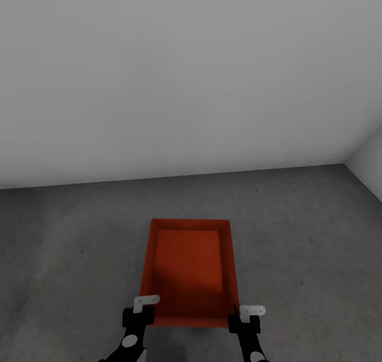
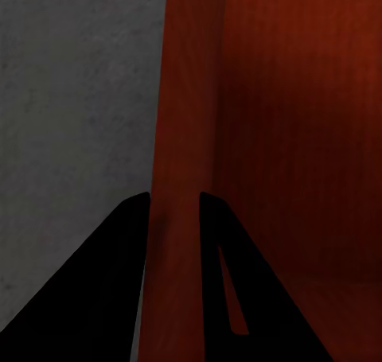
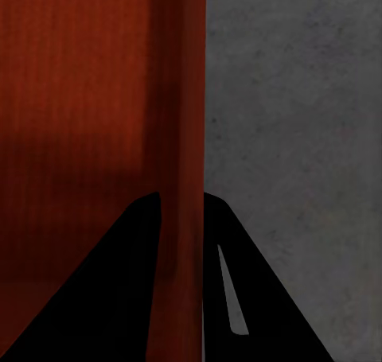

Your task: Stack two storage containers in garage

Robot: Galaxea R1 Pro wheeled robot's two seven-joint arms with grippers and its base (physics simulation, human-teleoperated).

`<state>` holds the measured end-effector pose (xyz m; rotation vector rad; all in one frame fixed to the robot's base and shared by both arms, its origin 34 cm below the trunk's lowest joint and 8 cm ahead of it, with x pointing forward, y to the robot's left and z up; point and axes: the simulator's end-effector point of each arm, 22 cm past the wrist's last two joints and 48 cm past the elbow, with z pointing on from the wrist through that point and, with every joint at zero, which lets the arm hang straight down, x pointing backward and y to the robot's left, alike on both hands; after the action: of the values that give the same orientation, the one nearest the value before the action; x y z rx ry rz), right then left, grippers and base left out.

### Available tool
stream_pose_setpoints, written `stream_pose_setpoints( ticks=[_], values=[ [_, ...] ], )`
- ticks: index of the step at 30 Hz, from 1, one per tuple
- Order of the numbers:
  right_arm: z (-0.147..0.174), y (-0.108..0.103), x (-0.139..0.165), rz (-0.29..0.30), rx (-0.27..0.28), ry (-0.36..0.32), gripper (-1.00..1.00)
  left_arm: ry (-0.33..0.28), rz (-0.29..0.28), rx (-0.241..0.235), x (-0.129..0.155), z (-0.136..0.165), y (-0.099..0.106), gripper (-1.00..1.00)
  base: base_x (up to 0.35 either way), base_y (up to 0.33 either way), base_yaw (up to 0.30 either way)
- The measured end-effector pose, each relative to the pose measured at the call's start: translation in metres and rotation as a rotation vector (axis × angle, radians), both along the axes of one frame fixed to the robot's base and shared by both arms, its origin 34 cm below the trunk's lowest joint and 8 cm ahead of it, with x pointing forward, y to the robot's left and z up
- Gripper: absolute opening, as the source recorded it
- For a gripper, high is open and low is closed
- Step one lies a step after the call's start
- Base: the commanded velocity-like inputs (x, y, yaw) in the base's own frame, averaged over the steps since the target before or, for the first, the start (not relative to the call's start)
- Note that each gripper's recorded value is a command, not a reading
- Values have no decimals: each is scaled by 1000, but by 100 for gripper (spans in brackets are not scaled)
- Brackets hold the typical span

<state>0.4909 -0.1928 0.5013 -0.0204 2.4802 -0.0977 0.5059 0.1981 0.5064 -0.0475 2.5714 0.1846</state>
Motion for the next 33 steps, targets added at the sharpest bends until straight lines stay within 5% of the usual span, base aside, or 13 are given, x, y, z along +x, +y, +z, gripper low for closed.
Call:
stream_pose_setpoints(
  ticks=[33],
  values=[
    [0, 0, 1, 0, 0, -2, -100, -2, 0, 0, 1, 0, 0, -100, 64, 8, 0]
  ],
)
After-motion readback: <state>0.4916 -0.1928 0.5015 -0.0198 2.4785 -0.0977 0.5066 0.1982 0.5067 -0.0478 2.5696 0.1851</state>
